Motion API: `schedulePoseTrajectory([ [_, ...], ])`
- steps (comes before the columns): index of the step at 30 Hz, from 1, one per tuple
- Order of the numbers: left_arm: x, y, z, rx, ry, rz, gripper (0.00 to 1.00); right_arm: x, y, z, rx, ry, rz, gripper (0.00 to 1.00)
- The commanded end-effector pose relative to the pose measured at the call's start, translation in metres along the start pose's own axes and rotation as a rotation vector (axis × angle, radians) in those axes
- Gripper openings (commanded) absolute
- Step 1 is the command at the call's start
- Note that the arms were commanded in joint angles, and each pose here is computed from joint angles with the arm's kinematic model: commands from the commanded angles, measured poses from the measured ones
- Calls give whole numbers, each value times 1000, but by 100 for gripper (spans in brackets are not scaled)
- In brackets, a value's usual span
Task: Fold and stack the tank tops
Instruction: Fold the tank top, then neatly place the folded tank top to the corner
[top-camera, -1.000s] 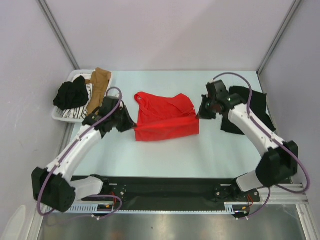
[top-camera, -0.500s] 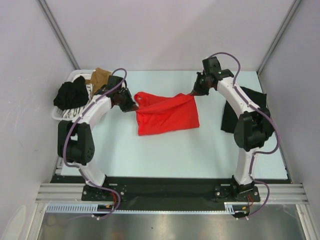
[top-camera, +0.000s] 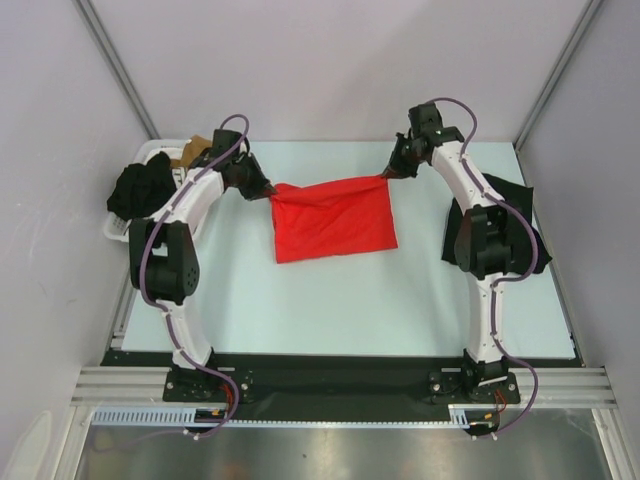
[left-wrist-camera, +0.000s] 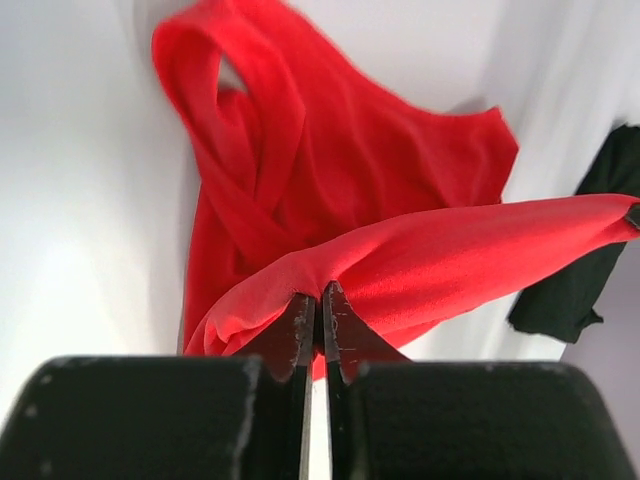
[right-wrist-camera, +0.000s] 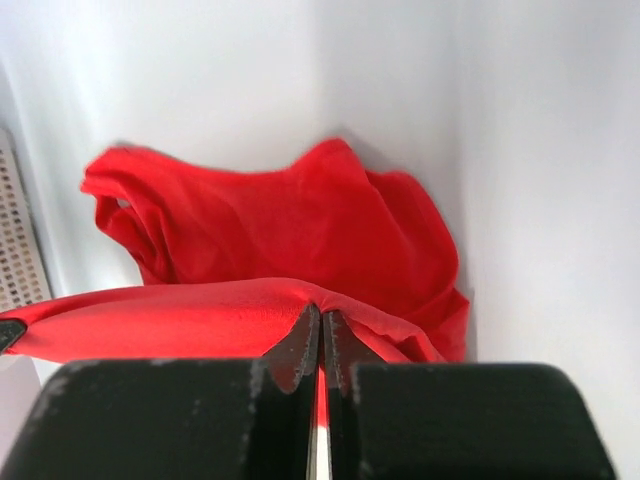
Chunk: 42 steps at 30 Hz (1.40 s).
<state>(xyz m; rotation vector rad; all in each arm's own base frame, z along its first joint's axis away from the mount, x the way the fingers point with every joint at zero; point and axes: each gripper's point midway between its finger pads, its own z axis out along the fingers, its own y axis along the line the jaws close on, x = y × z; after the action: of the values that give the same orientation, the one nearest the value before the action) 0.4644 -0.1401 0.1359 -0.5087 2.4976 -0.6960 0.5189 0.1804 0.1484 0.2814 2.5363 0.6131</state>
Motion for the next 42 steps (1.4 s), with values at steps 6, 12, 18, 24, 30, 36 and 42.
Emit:
schedulePoseTrajectory([
  [6,-69,6,23,5,-141,-46,56,-65,7,43,-144,-158,35,17],
  [12,-103,11,40,-14,-232,-38,94,-77,-1,63,-174,-243,38,89],
  [18,-44,16,24,-34,-222,77,97,-44,-29,40,-167,-202,-18,83],
  [24,20,30,34,-48,-114,116,98,5,-50,39,-125,-71,-52,77],
  [30,29,36,57,-71,-82,118,98,25,-58,53,-20,-26,-114,82],
  [36,21,35,82,-77,-54,117,92,35,-47,81,-51,40,-128,76],
  [42,22,33,102,-62,-15,81,83,49,-44,99,-79,90,-103,67],
])
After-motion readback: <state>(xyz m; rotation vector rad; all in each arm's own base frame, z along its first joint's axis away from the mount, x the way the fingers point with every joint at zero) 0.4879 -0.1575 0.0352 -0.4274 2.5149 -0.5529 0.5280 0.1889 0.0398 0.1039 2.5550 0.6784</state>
